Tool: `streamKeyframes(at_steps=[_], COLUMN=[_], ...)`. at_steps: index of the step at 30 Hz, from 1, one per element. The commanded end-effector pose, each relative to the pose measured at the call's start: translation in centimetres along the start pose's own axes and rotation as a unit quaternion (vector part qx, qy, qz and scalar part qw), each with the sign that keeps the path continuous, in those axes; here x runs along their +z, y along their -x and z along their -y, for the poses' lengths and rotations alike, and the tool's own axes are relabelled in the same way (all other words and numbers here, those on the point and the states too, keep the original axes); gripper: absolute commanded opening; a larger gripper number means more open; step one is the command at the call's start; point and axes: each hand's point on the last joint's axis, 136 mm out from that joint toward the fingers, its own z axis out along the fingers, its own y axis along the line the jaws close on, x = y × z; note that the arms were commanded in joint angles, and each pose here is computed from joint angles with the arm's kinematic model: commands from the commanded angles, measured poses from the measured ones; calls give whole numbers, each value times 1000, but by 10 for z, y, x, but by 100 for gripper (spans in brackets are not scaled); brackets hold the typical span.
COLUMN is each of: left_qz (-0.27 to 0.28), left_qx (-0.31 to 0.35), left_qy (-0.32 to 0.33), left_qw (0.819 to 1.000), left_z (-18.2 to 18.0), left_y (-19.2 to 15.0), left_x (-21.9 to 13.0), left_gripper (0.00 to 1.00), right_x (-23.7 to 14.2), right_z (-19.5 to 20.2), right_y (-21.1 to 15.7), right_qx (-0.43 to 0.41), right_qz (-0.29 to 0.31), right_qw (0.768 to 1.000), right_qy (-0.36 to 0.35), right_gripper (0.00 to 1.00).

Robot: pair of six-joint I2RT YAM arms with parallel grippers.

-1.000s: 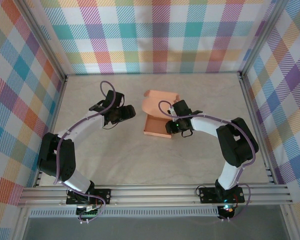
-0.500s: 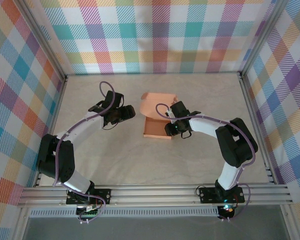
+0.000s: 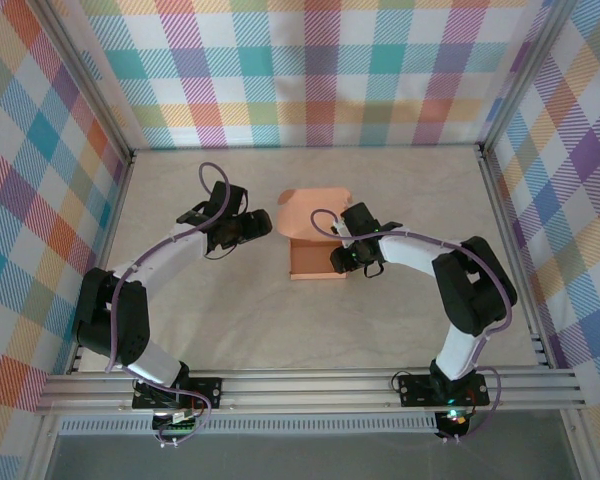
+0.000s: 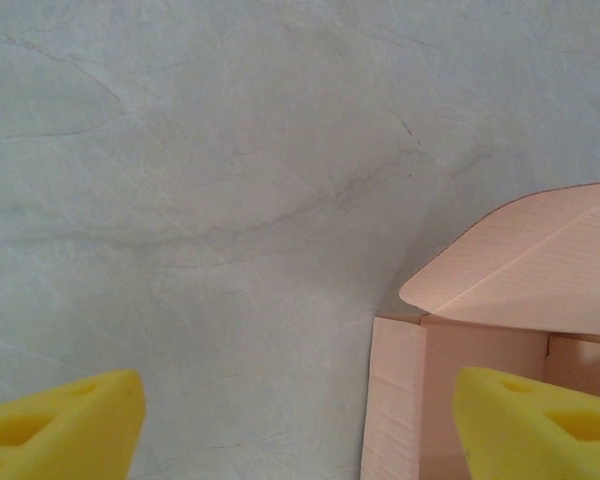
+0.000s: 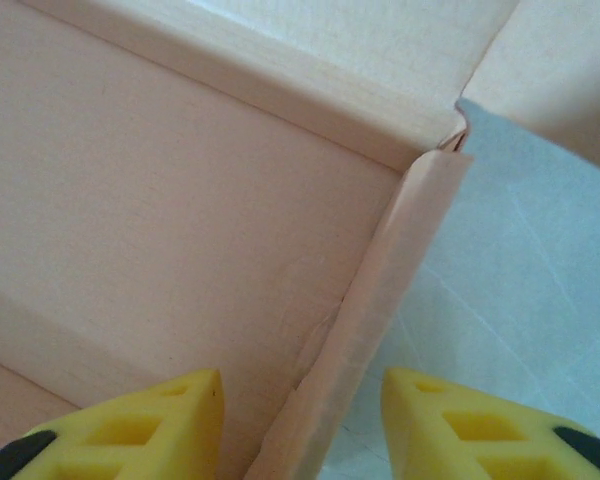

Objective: Fold the paper box

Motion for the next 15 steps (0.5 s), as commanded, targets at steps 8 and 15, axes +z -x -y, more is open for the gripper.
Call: streamKeyframes(at_steps=[8,15], left_qz=[95,58], left_qx=[153,239], left_qy=[-57,-142], left_qw=[982,959], left_z=[36,55], left_y=[53,86], left_x=[-23,-19], left_gripper=[100,96], right_x=[-75,-109], right_z=[-16,-5], right_y=[33,44], right_qx=[-66,-75], right_qz=[96,130], right_qw=[992,987], right_qy=[38,57], right_gripper=[65,68])
